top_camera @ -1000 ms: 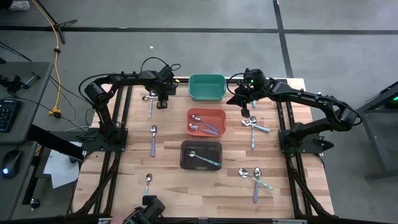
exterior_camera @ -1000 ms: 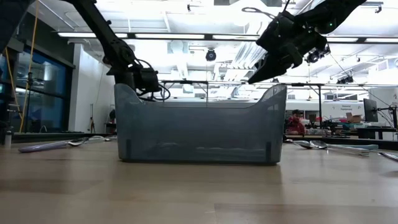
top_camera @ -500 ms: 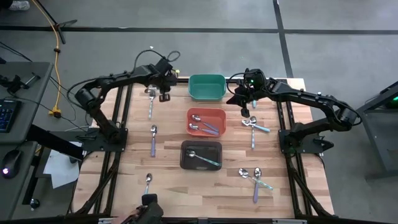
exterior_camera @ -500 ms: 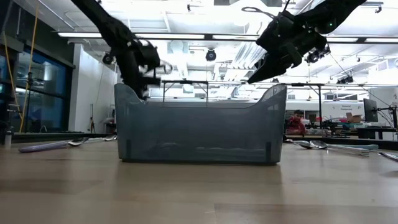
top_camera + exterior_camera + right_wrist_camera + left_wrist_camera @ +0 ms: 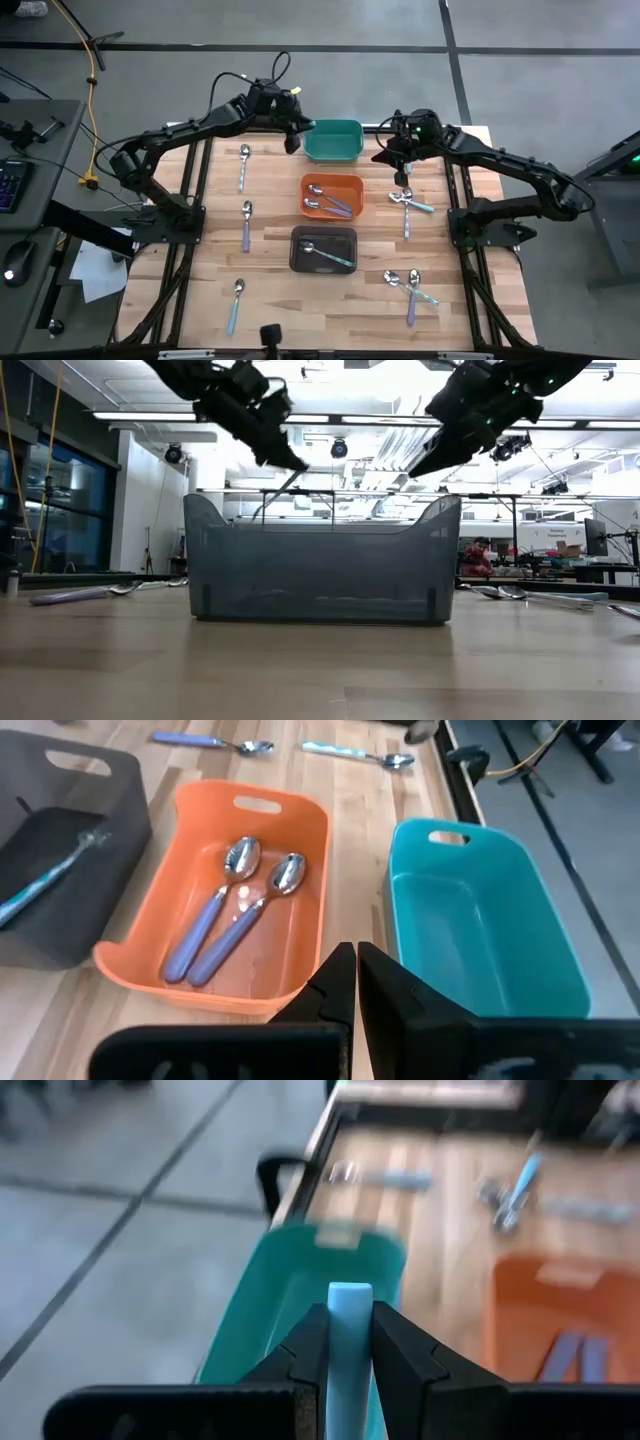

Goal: Sort silverware by color (type)
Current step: Put the top left blue spoon into the blue bin

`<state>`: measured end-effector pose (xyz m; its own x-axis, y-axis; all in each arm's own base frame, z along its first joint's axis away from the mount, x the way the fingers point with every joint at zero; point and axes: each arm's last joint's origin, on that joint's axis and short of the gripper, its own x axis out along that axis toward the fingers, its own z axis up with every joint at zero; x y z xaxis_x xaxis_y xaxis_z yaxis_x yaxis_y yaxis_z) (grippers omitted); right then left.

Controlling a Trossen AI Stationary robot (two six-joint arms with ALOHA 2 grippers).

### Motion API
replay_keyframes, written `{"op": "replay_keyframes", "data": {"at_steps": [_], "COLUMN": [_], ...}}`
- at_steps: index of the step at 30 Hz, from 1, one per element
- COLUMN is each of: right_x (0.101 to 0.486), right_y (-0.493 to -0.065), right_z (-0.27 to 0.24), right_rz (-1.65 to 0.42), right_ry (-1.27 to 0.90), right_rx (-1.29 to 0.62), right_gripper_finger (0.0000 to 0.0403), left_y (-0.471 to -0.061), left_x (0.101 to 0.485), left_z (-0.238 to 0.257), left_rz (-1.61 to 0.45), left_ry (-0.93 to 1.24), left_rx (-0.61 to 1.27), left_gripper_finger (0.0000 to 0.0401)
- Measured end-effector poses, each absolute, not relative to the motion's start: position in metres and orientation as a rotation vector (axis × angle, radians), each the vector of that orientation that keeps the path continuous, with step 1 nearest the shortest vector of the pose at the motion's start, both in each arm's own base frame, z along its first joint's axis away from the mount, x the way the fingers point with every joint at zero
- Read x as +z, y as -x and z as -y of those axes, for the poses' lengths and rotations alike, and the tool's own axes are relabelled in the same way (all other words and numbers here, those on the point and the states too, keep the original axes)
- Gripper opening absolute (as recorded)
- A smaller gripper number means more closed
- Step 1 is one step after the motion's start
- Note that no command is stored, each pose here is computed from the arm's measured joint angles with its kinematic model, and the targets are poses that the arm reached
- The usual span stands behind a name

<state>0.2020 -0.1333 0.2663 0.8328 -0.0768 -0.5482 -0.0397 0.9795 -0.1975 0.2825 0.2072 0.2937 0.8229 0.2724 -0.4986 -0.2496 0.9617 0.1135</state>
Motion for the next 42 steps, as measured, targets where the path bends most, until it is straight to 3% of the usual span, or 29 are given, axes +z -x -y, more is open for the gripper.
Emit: {"op": "replay_keyframes", "data": {"at_steps": [10,18,25,42], "right_x": [0.282,0.282,0.282,0.281], "right_y": [-0.189,-0.189,-0.189,-0.188], "right_z": [0.124,0.124,0.123,0.123], "right_rz": [-0.543,-0.546,-0.547,-0.563], "right_ry": [0.237,0.227,0.227,0.216], "right_rx": [-0.036,-0.037,-0.037,-0.032], "right_gripper_finger": [0.0000,0.0000,0.0000,0.0000], "left_y": [-0.331,-0.380,-0.401,-0.410], "left_x": [0.318,0.278,0.248,0.203], "left_z": [-0.207,-0.239,-0.258,-0.271], "left_rz": [-0.469,-0.721,-0.784,-0.878], "left_ry": [-0.122,-0.137,-0.162,-0.176], "left_rx": [0.190,0.089,0.063,0.024], "left_gripper_finger": [0.0042,0.0042,0.0042,0.0044]}}
